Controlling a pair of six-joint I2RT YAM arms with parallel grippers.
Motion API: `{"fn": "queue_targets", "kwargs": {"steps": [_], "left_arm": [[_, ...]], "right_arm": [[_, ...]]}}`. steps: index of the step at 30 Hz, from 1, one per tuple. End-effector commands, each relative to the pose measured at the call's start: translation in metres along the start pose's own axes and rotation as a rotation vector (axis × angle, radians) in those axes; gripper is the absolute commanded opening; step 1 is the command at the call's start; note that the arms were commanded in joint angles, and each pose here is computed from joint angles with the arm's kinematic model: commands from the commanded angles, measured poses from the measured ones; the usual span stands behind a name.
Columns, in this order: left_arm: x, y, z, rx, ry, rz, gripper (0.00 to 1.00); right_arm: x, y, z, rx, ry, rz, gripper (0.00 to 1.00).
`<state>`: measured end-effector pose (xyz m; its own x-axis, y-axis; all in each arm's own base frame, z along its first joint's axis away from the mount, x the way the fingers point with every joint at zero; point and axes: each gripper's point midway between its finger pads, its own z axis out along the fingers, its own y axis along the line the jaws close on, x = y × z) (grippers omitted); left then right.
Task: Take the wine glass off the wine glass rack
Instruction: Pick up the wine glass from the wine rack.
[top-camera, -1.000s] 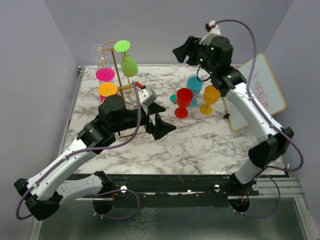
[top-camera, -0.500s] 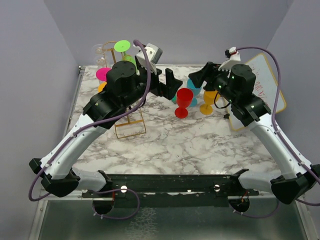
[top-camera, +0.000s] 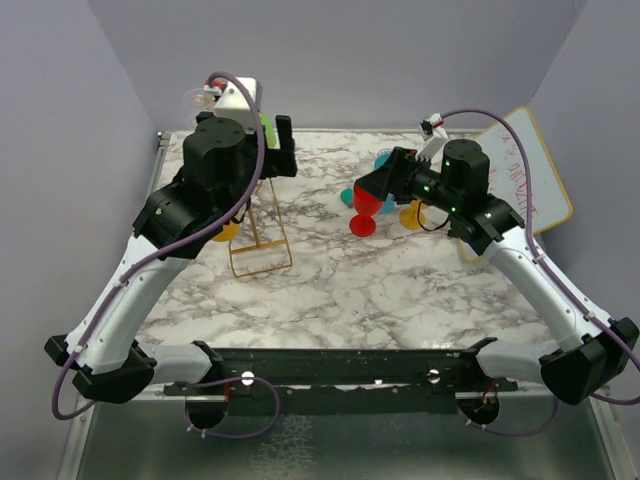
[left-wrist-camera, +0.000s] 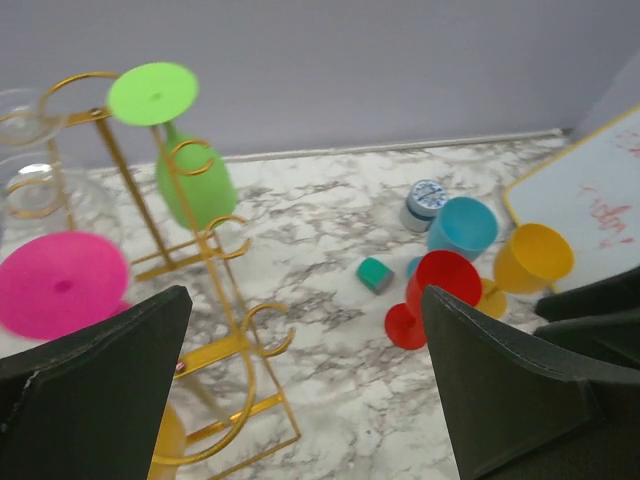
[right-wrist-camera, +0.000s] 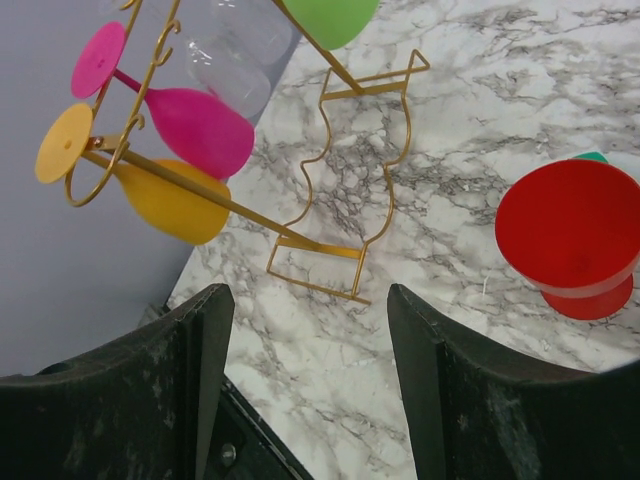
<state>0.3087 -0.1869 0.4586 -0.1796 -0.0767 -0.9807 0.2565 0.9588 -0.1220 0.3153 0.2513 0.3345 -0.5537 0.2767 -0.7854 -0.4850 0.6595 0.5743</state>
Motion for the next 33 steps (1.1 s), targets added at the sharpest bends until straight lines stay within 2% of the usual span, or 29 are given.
{"fn": "queue_targets", "kwargs": {"steps": [1, 4, 8, 12, 17, 22, 27, 31, 33], "left_arm": [[-0.005, 0.059, -0.038, -0.21, -0.024, -0.046, 0.99], [0.006, 0.079, -0.05, -0.294, 0.03, -0.027, 0.99], [0.014, 0.094, -0.07, -0.347, 0.045, -0.088, 0.99], [0.025, 0.107, -0.079, -0.42, 0.128, -0.054, 0.99], [0.022, 0.119, -0.084, -0.451, 0.122, -0.044, 0.99], [0.038, 0.12, -0.066, -0.415, 0.22, -0.019, 0.99], [0.044, 0.14, -0.044, -0.392, 0.241, -0.056, 0.99], [0.034, 0.155, -0.04, -0.366, 0.2, -0.104, 0.98], [0.042, 0.163, -0.034, -0.349, 0.236, -0.12, 0.98]], "right_arm": [[0.002, 0.008, -0.005, -0.029, 0.019, -0.012, 0.68], [0.002, 0.008, -0.006, -0.025, 0.028, -0.023, 0.68], [0.001, 0.006, -0.009, -0.009, 0.023, -0.03, 0.68], [0.004, 0.004, -0.01, -0.005, 0.03, -0.033, 0.68], [0.009, 0.003, -0.012, -0.001, 0.048, -0.021, 0.68], [0.013, 0.001, -0.017, 0.008, 0.043, -0.021, 0.68], [0.013, 0.003, -0.022, 0.009, 0.049, -0.027, 0.69], [0.013, 0.0, -0.025, 0.024, 0.045, -0.038, 0.69], [0.015, -0.002, -0.025, 0.031, 0.049, -0.041, 0.69]]}}
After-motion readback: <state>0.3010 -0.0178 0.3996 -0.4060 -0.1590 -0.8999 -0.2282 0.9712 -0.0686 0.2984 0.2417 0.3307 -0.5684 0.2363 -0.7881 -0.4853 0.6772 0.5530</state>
